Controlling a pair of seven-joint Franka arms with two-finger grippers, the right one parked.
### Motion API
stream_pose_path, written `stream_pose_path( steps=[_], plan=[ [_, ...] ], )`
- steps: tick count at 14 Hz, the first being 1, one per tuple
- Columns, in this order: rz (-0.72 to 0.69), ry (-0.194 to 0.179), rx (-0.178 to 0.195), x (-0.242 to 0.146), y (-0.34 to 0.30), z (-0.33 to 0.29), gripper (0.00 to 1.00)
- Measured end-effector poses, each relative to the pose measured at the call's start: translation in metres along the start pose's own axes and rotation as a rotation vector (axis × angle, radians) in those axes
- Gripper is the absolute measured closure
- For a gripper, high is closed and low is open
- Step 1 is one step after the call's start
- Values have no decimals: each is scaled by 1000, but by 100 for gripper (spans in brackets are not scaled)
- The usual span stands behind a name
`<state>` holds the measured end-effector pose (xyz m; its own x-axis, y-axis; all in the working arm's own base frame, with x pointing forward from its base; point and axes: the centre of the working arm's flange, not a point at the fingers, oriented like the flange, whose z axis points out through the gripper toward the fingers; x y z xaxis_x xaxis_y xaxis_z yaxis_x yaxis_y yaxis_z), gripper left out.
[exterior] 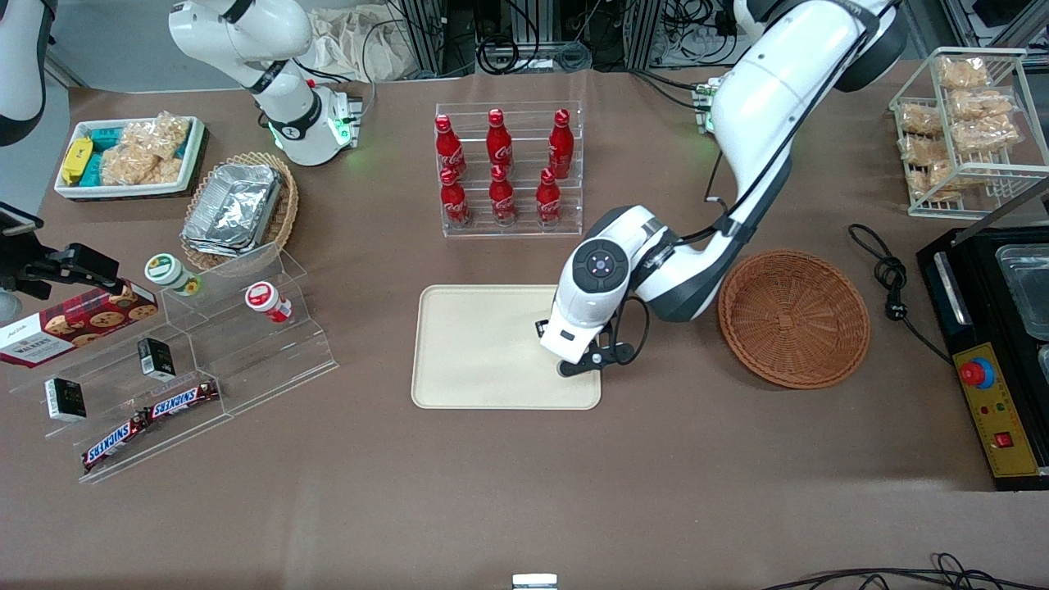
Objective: Place sandwich from basket to tray
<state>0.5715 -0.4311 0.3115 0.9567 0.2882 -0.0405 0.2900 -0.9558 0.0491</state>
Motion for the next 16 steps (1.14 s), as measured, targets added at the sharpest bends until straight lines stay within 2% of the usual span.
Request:
stream_pose_path(
  steps=[2, 3, 4, 6, 8, 9, 12, 14, 16],
  plan=[
    [-32, 36, 32, 13, -18, -59, 11],
    [-65, 50, 60, 23, -37, -91, 2],
    [-100, 53, 88, 34, -62, -121, 0],
    [-130, 42, 99, 54, -108, -167, 0],
    [-124, 17, 84, 78, -164, -188, 0],
    [-90, -2, 74, 88, -193, -194, 0],
    [38, -42, 86, 99, -288, -206, 0],
    [141, -79, 93, 90, -345, -225, 0],
    [217, -95, 95, 82, -378, -249, 0]
  ],
)
